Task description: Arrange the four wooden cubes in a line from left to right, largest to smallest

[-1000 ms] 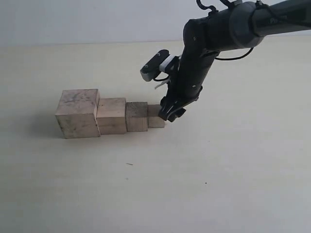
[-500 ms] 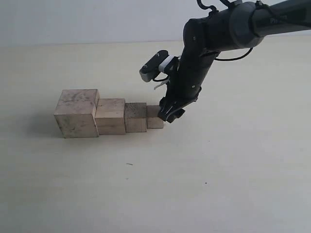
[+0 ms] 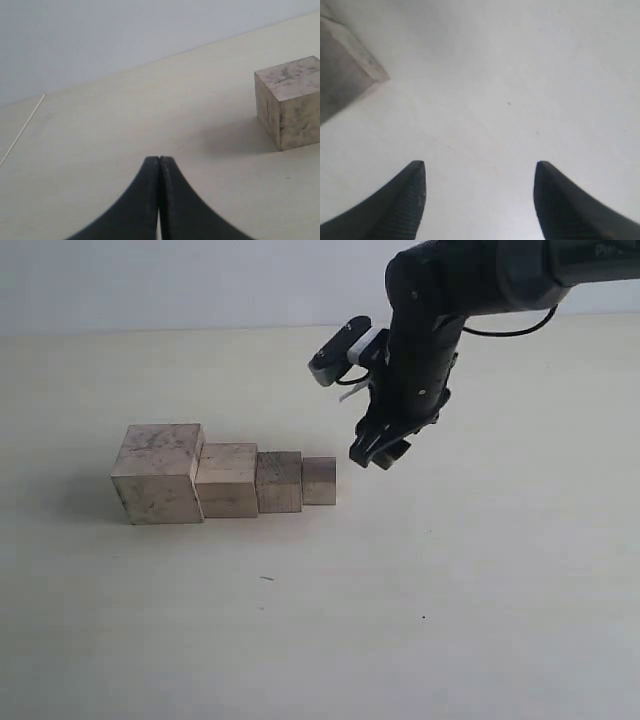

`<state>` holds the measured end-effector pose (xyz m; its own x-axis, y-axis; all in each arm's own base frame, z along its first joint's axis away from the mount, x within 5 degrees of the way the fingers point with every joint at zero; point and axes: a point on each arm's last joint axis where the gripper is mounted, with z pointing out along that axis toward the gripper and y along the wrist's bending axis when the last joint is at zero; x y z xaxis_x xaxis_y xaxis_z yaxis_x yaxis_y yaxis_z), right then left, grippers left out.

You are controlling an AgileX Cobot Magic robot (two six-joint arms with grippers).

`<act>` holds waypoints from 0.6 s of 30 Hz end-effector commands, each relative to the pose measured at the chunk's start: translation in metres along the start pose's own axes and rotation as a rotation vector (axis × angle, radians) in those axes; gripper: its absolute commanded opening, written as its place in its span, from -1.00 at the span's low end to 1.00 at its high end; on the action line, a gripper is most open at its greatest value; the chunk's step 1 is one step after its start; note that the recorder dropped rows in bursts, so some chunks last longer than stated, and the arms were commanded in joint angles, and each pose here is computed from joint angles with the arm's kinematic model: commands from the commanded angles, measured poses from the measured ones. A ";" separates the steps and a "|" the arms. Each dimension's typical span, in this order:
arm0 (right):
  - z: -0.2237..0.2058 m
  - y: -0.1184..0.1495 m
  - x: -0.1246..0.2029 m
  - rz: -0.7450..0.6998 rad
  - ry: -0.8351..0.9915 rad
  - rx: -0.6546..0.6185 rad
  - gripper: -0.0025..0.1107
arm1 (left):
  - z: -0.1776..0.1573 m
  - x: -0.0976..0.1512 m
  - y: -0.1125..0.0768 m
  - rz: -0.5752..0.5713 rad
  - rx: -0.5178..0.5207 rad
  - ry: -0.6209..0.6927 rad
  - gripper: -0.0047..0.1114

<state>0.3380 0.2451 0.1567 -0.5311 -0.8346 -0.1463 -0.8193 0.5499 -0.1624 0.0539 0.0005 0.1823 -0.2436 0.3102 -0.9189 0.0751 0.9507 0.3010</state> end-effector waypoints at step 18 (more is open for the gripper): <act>-0.055 0.016 0.026 0.346 0.214 -0.164 -0.31 | 0.000 -0.001 0.000 -0.003 0.001 -0.019 -0.92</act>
<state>0.3040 0.2266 0.2007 -0.7795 -0.6250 0.0415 -0.6263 0.7786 -0.0387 0.0539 0.0005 0.1823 -0.2436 0.3102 -0.9189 0.0751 0.9507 0.3010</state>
